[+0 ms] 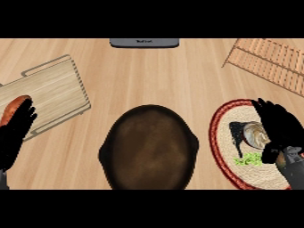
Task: Pick the cupcake from the placemat and place it in the tiered shelf
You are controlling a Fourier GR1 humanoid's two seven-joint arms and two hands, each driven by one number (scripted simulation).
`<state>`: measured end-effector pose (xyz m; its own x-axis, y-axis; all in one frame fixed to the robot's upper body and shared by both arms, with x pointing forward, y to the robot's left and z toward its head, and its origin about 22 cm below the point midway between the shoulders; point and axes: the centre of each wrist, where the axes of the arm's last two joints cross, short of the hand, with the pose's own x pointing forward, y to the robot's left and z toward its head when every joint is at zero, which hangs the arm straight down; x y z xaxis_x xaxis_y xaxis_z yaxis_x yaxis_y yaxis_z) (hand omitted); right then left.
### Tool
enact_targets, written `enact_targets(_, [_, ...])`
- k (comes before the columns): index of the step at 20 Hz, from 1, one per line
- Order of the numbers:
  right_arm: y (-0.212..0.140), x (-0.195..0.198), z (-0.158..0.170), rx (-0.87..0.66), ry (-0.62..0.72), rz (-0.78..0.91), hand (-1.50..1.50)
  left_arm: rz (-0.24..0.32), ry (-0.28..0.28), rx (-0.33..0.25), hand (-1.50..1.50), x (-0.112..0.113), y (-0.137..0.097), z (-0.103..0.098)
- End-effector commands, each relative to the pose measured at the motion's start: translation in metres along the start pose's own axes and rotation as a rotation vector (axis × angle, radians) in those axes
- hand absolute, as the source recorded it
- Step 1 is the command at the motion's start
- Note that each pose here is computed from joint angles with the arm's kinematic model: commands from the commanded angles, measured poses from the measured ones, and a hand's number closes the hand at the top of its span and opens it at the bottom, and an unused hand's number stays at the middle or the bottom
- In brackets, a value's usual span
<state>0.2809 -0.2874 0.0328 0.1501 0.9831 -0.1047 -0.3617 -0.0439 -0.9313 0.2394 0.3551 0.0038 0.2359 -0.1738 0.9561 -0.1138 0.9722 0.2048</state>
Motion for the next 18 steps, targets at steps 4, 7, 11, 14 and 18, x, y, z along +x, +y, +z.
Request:
enact_targets(4, [0.009, -0.003, -0.024, 0.043, -0.027, -0.051, 1.5, -0.013, -0.011, 0.002, 0.0, -0.014, 0.001, 0.004])
enact_targets(7, [0.012, -0.007, -0.004, 0.022, -0.036, 0.02, 1.5, -0.001, 0.011, 0.003, 0.0, -0.014, -0.016, 0.019])
enact_targets(11, [0.032, 0.007, -0.017, -0.012, -0.061, 0.06, 1.5, -0.032, 0.015, 0.009, 0.0, -0.019, -0.006, 0.021])
enact_targets(14, [0.021, 0.007, -0.03, -0.083, -0.064, 0.065, 1.5, 0.001, 0.002, -0.003, 0.0, -0.005, -0.013, 0.004])
enact_targets(18, [-0.019, 0.006, -0.016, -0.181, -0.09, 0.025, 1.5, -0.015, -0.008, -0.003, 0.0, -0.001, -0.003, 0.003])
